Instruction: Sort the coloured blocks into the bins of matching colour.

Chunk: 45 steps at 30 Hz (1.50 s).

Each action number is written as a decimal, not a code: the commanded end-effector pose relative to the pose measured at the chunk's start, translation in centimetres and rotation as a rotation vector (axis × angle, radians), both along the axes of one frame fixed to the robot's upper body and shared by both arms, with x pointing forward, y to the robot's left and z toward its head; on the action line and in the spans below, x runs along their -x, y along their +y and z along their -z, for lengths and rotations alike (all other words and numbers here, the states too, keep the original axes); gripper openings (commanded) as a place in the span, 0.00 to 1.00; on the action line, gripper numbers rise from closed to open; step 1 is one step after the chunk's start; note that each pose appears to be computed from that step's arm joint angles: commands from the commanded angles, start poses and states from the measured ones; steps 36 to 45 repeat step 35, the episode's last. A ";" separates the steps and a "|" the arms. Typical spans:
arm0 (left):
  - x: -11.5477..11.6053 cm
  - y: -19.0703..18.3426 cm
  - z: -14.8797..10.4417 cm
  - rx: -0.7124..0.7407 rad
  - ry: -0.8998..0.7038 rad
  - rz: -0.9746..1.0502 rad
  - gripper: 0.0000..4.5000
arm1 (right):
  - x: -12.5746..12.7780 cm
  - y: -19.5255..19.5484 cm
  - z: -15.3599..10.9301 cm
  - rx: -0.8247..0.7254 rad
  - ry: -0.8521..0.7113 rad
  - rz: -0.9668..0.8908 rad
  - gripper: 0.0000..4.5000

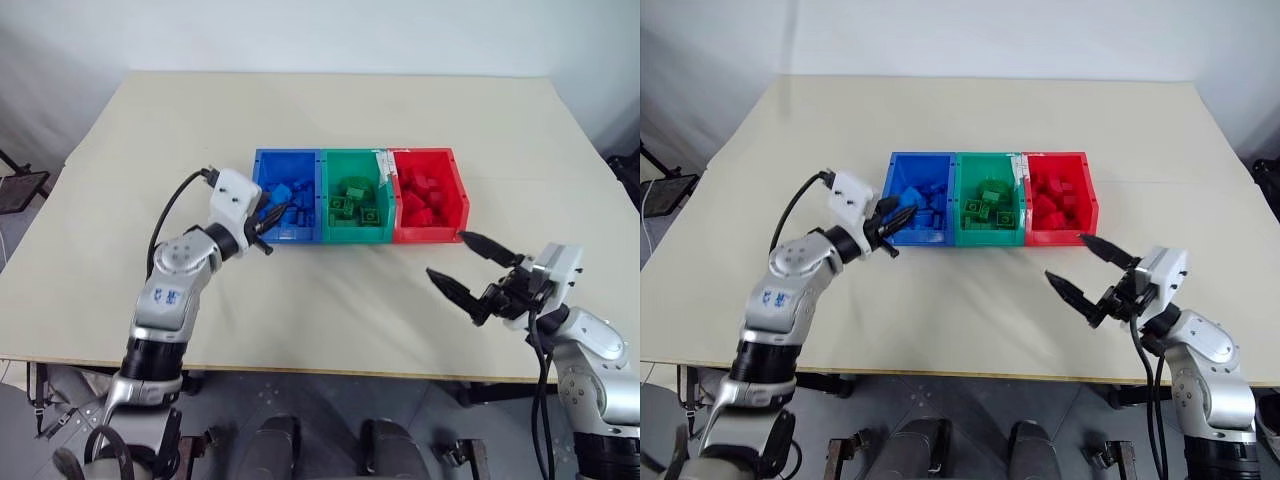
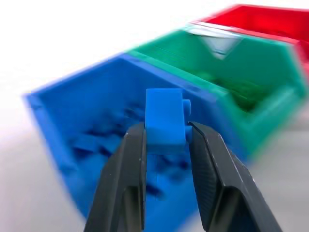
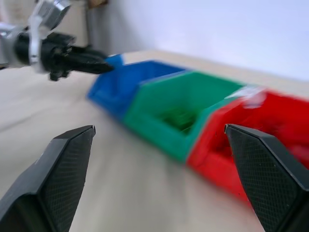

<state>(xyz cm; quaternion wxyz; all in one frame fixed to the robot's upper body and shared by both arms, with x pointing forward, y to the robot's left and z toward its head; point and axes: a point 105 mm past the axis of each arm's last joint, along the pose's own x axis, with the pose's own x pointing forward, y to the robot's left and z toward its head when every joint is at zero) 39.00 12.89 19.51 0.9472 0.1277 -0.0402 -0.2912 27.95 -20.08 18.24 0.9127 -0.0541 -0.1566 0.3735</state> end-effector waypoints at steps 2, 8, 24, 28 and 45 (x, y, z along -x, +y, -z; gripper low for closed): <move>-1.1 -0.3 -0.8 -0.016 -0.011 0.037 0.20 | 0.3 -0.6 -0.8 0.003 -0.044 0.027 1.00; -0.8 -0.1 -2.3 0.018 -0.058 0.088 0.57 | 0.7 -0.1 -0.4 0.017 -0.031 -0.002 1.00; 11.0 11.0 3.2 -0.210 0.044 0.201 0.78 | -0.4 0.0 1.4 0.227 0.072 -0.246 1.00; 12.0 12.4 3.6 -0.216 0.054 0.149 0.78 | -1.3 -1.0 1.7 0.266 0.082 -0.262 1.00; 11.6 13.0 3.7 -0.215 0.033 0.040 0.78 | -2.2 -1.9 1.1 0.255 0.073 -0.226 1.00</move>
